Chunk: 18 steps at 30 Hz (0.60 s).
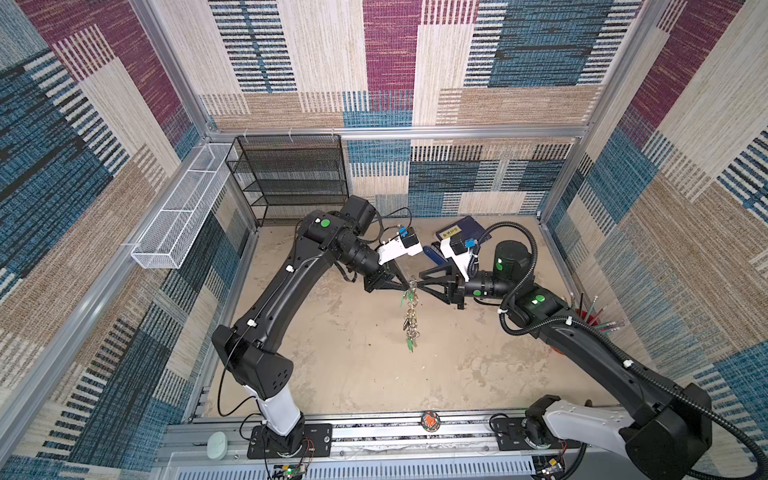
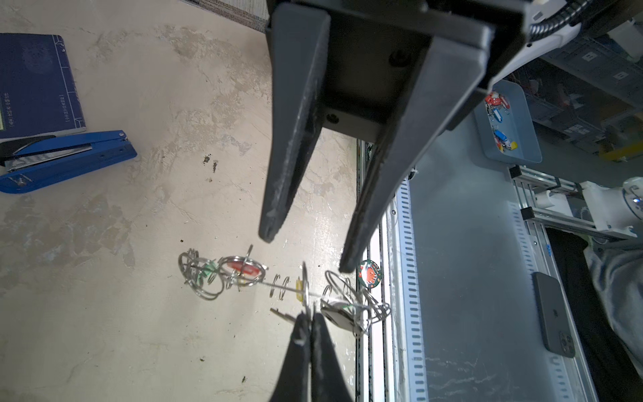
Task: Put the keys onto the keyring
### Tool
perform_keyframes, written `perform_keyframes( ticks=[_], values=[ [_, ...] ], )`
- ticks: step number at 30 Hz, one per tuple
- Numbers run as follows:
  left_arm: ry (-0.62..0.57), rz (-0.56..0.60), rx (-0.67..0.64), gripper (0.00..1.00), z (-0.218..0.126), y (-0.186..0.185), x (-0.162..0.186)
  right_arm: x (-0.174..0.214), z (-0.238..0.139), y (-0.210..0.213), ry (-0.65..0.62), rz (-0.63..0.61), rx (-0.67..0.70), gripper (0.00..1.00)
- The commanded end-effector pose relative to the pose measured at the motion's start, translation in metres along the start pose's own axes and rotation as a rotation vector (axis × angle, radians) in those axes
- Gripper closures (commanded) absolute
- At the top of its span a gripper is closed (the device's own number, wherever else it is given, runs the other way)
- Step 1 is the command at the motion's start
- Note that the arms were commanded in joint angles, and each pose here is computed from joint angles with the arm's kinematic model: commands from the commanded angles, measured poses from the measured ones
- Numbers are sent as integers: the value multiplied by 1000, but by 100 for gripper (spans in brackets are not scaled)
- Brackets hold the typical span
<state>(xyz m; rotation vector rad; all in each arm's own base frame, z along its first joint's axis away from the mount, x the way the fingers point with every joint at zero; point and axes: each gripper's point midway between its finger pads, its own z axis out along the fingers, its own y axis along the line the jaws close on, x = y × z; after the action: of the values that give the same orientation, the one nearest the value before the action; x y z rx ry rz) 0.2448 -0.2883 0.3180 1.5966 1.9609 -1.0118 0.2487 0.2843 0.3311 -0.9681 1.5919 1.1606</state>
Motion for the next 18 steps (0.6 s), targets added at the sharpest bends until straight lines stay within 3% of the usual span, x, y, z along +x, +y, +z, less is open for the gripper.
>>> perform_keyframes(
  ticks=[1, 5, 8, 18],
  values=[
    [-22, 31, 18, 100, -2, -6, -4, 1, 4, 1, 9, 1, -27, 61],
    [-32, 34, 32, 100, -2, -9, -5, 3, 7, 4, 16, 7, -56, 55],
    [-36, 37, 31, 100, -3, -10, -5, 1, 10, 7, 16, 5, -78, 56],
    [-34, 38, 34, 100, 0, -8, -6, 7, 17, 14, 35, 11, -122, 86]
  ],
)
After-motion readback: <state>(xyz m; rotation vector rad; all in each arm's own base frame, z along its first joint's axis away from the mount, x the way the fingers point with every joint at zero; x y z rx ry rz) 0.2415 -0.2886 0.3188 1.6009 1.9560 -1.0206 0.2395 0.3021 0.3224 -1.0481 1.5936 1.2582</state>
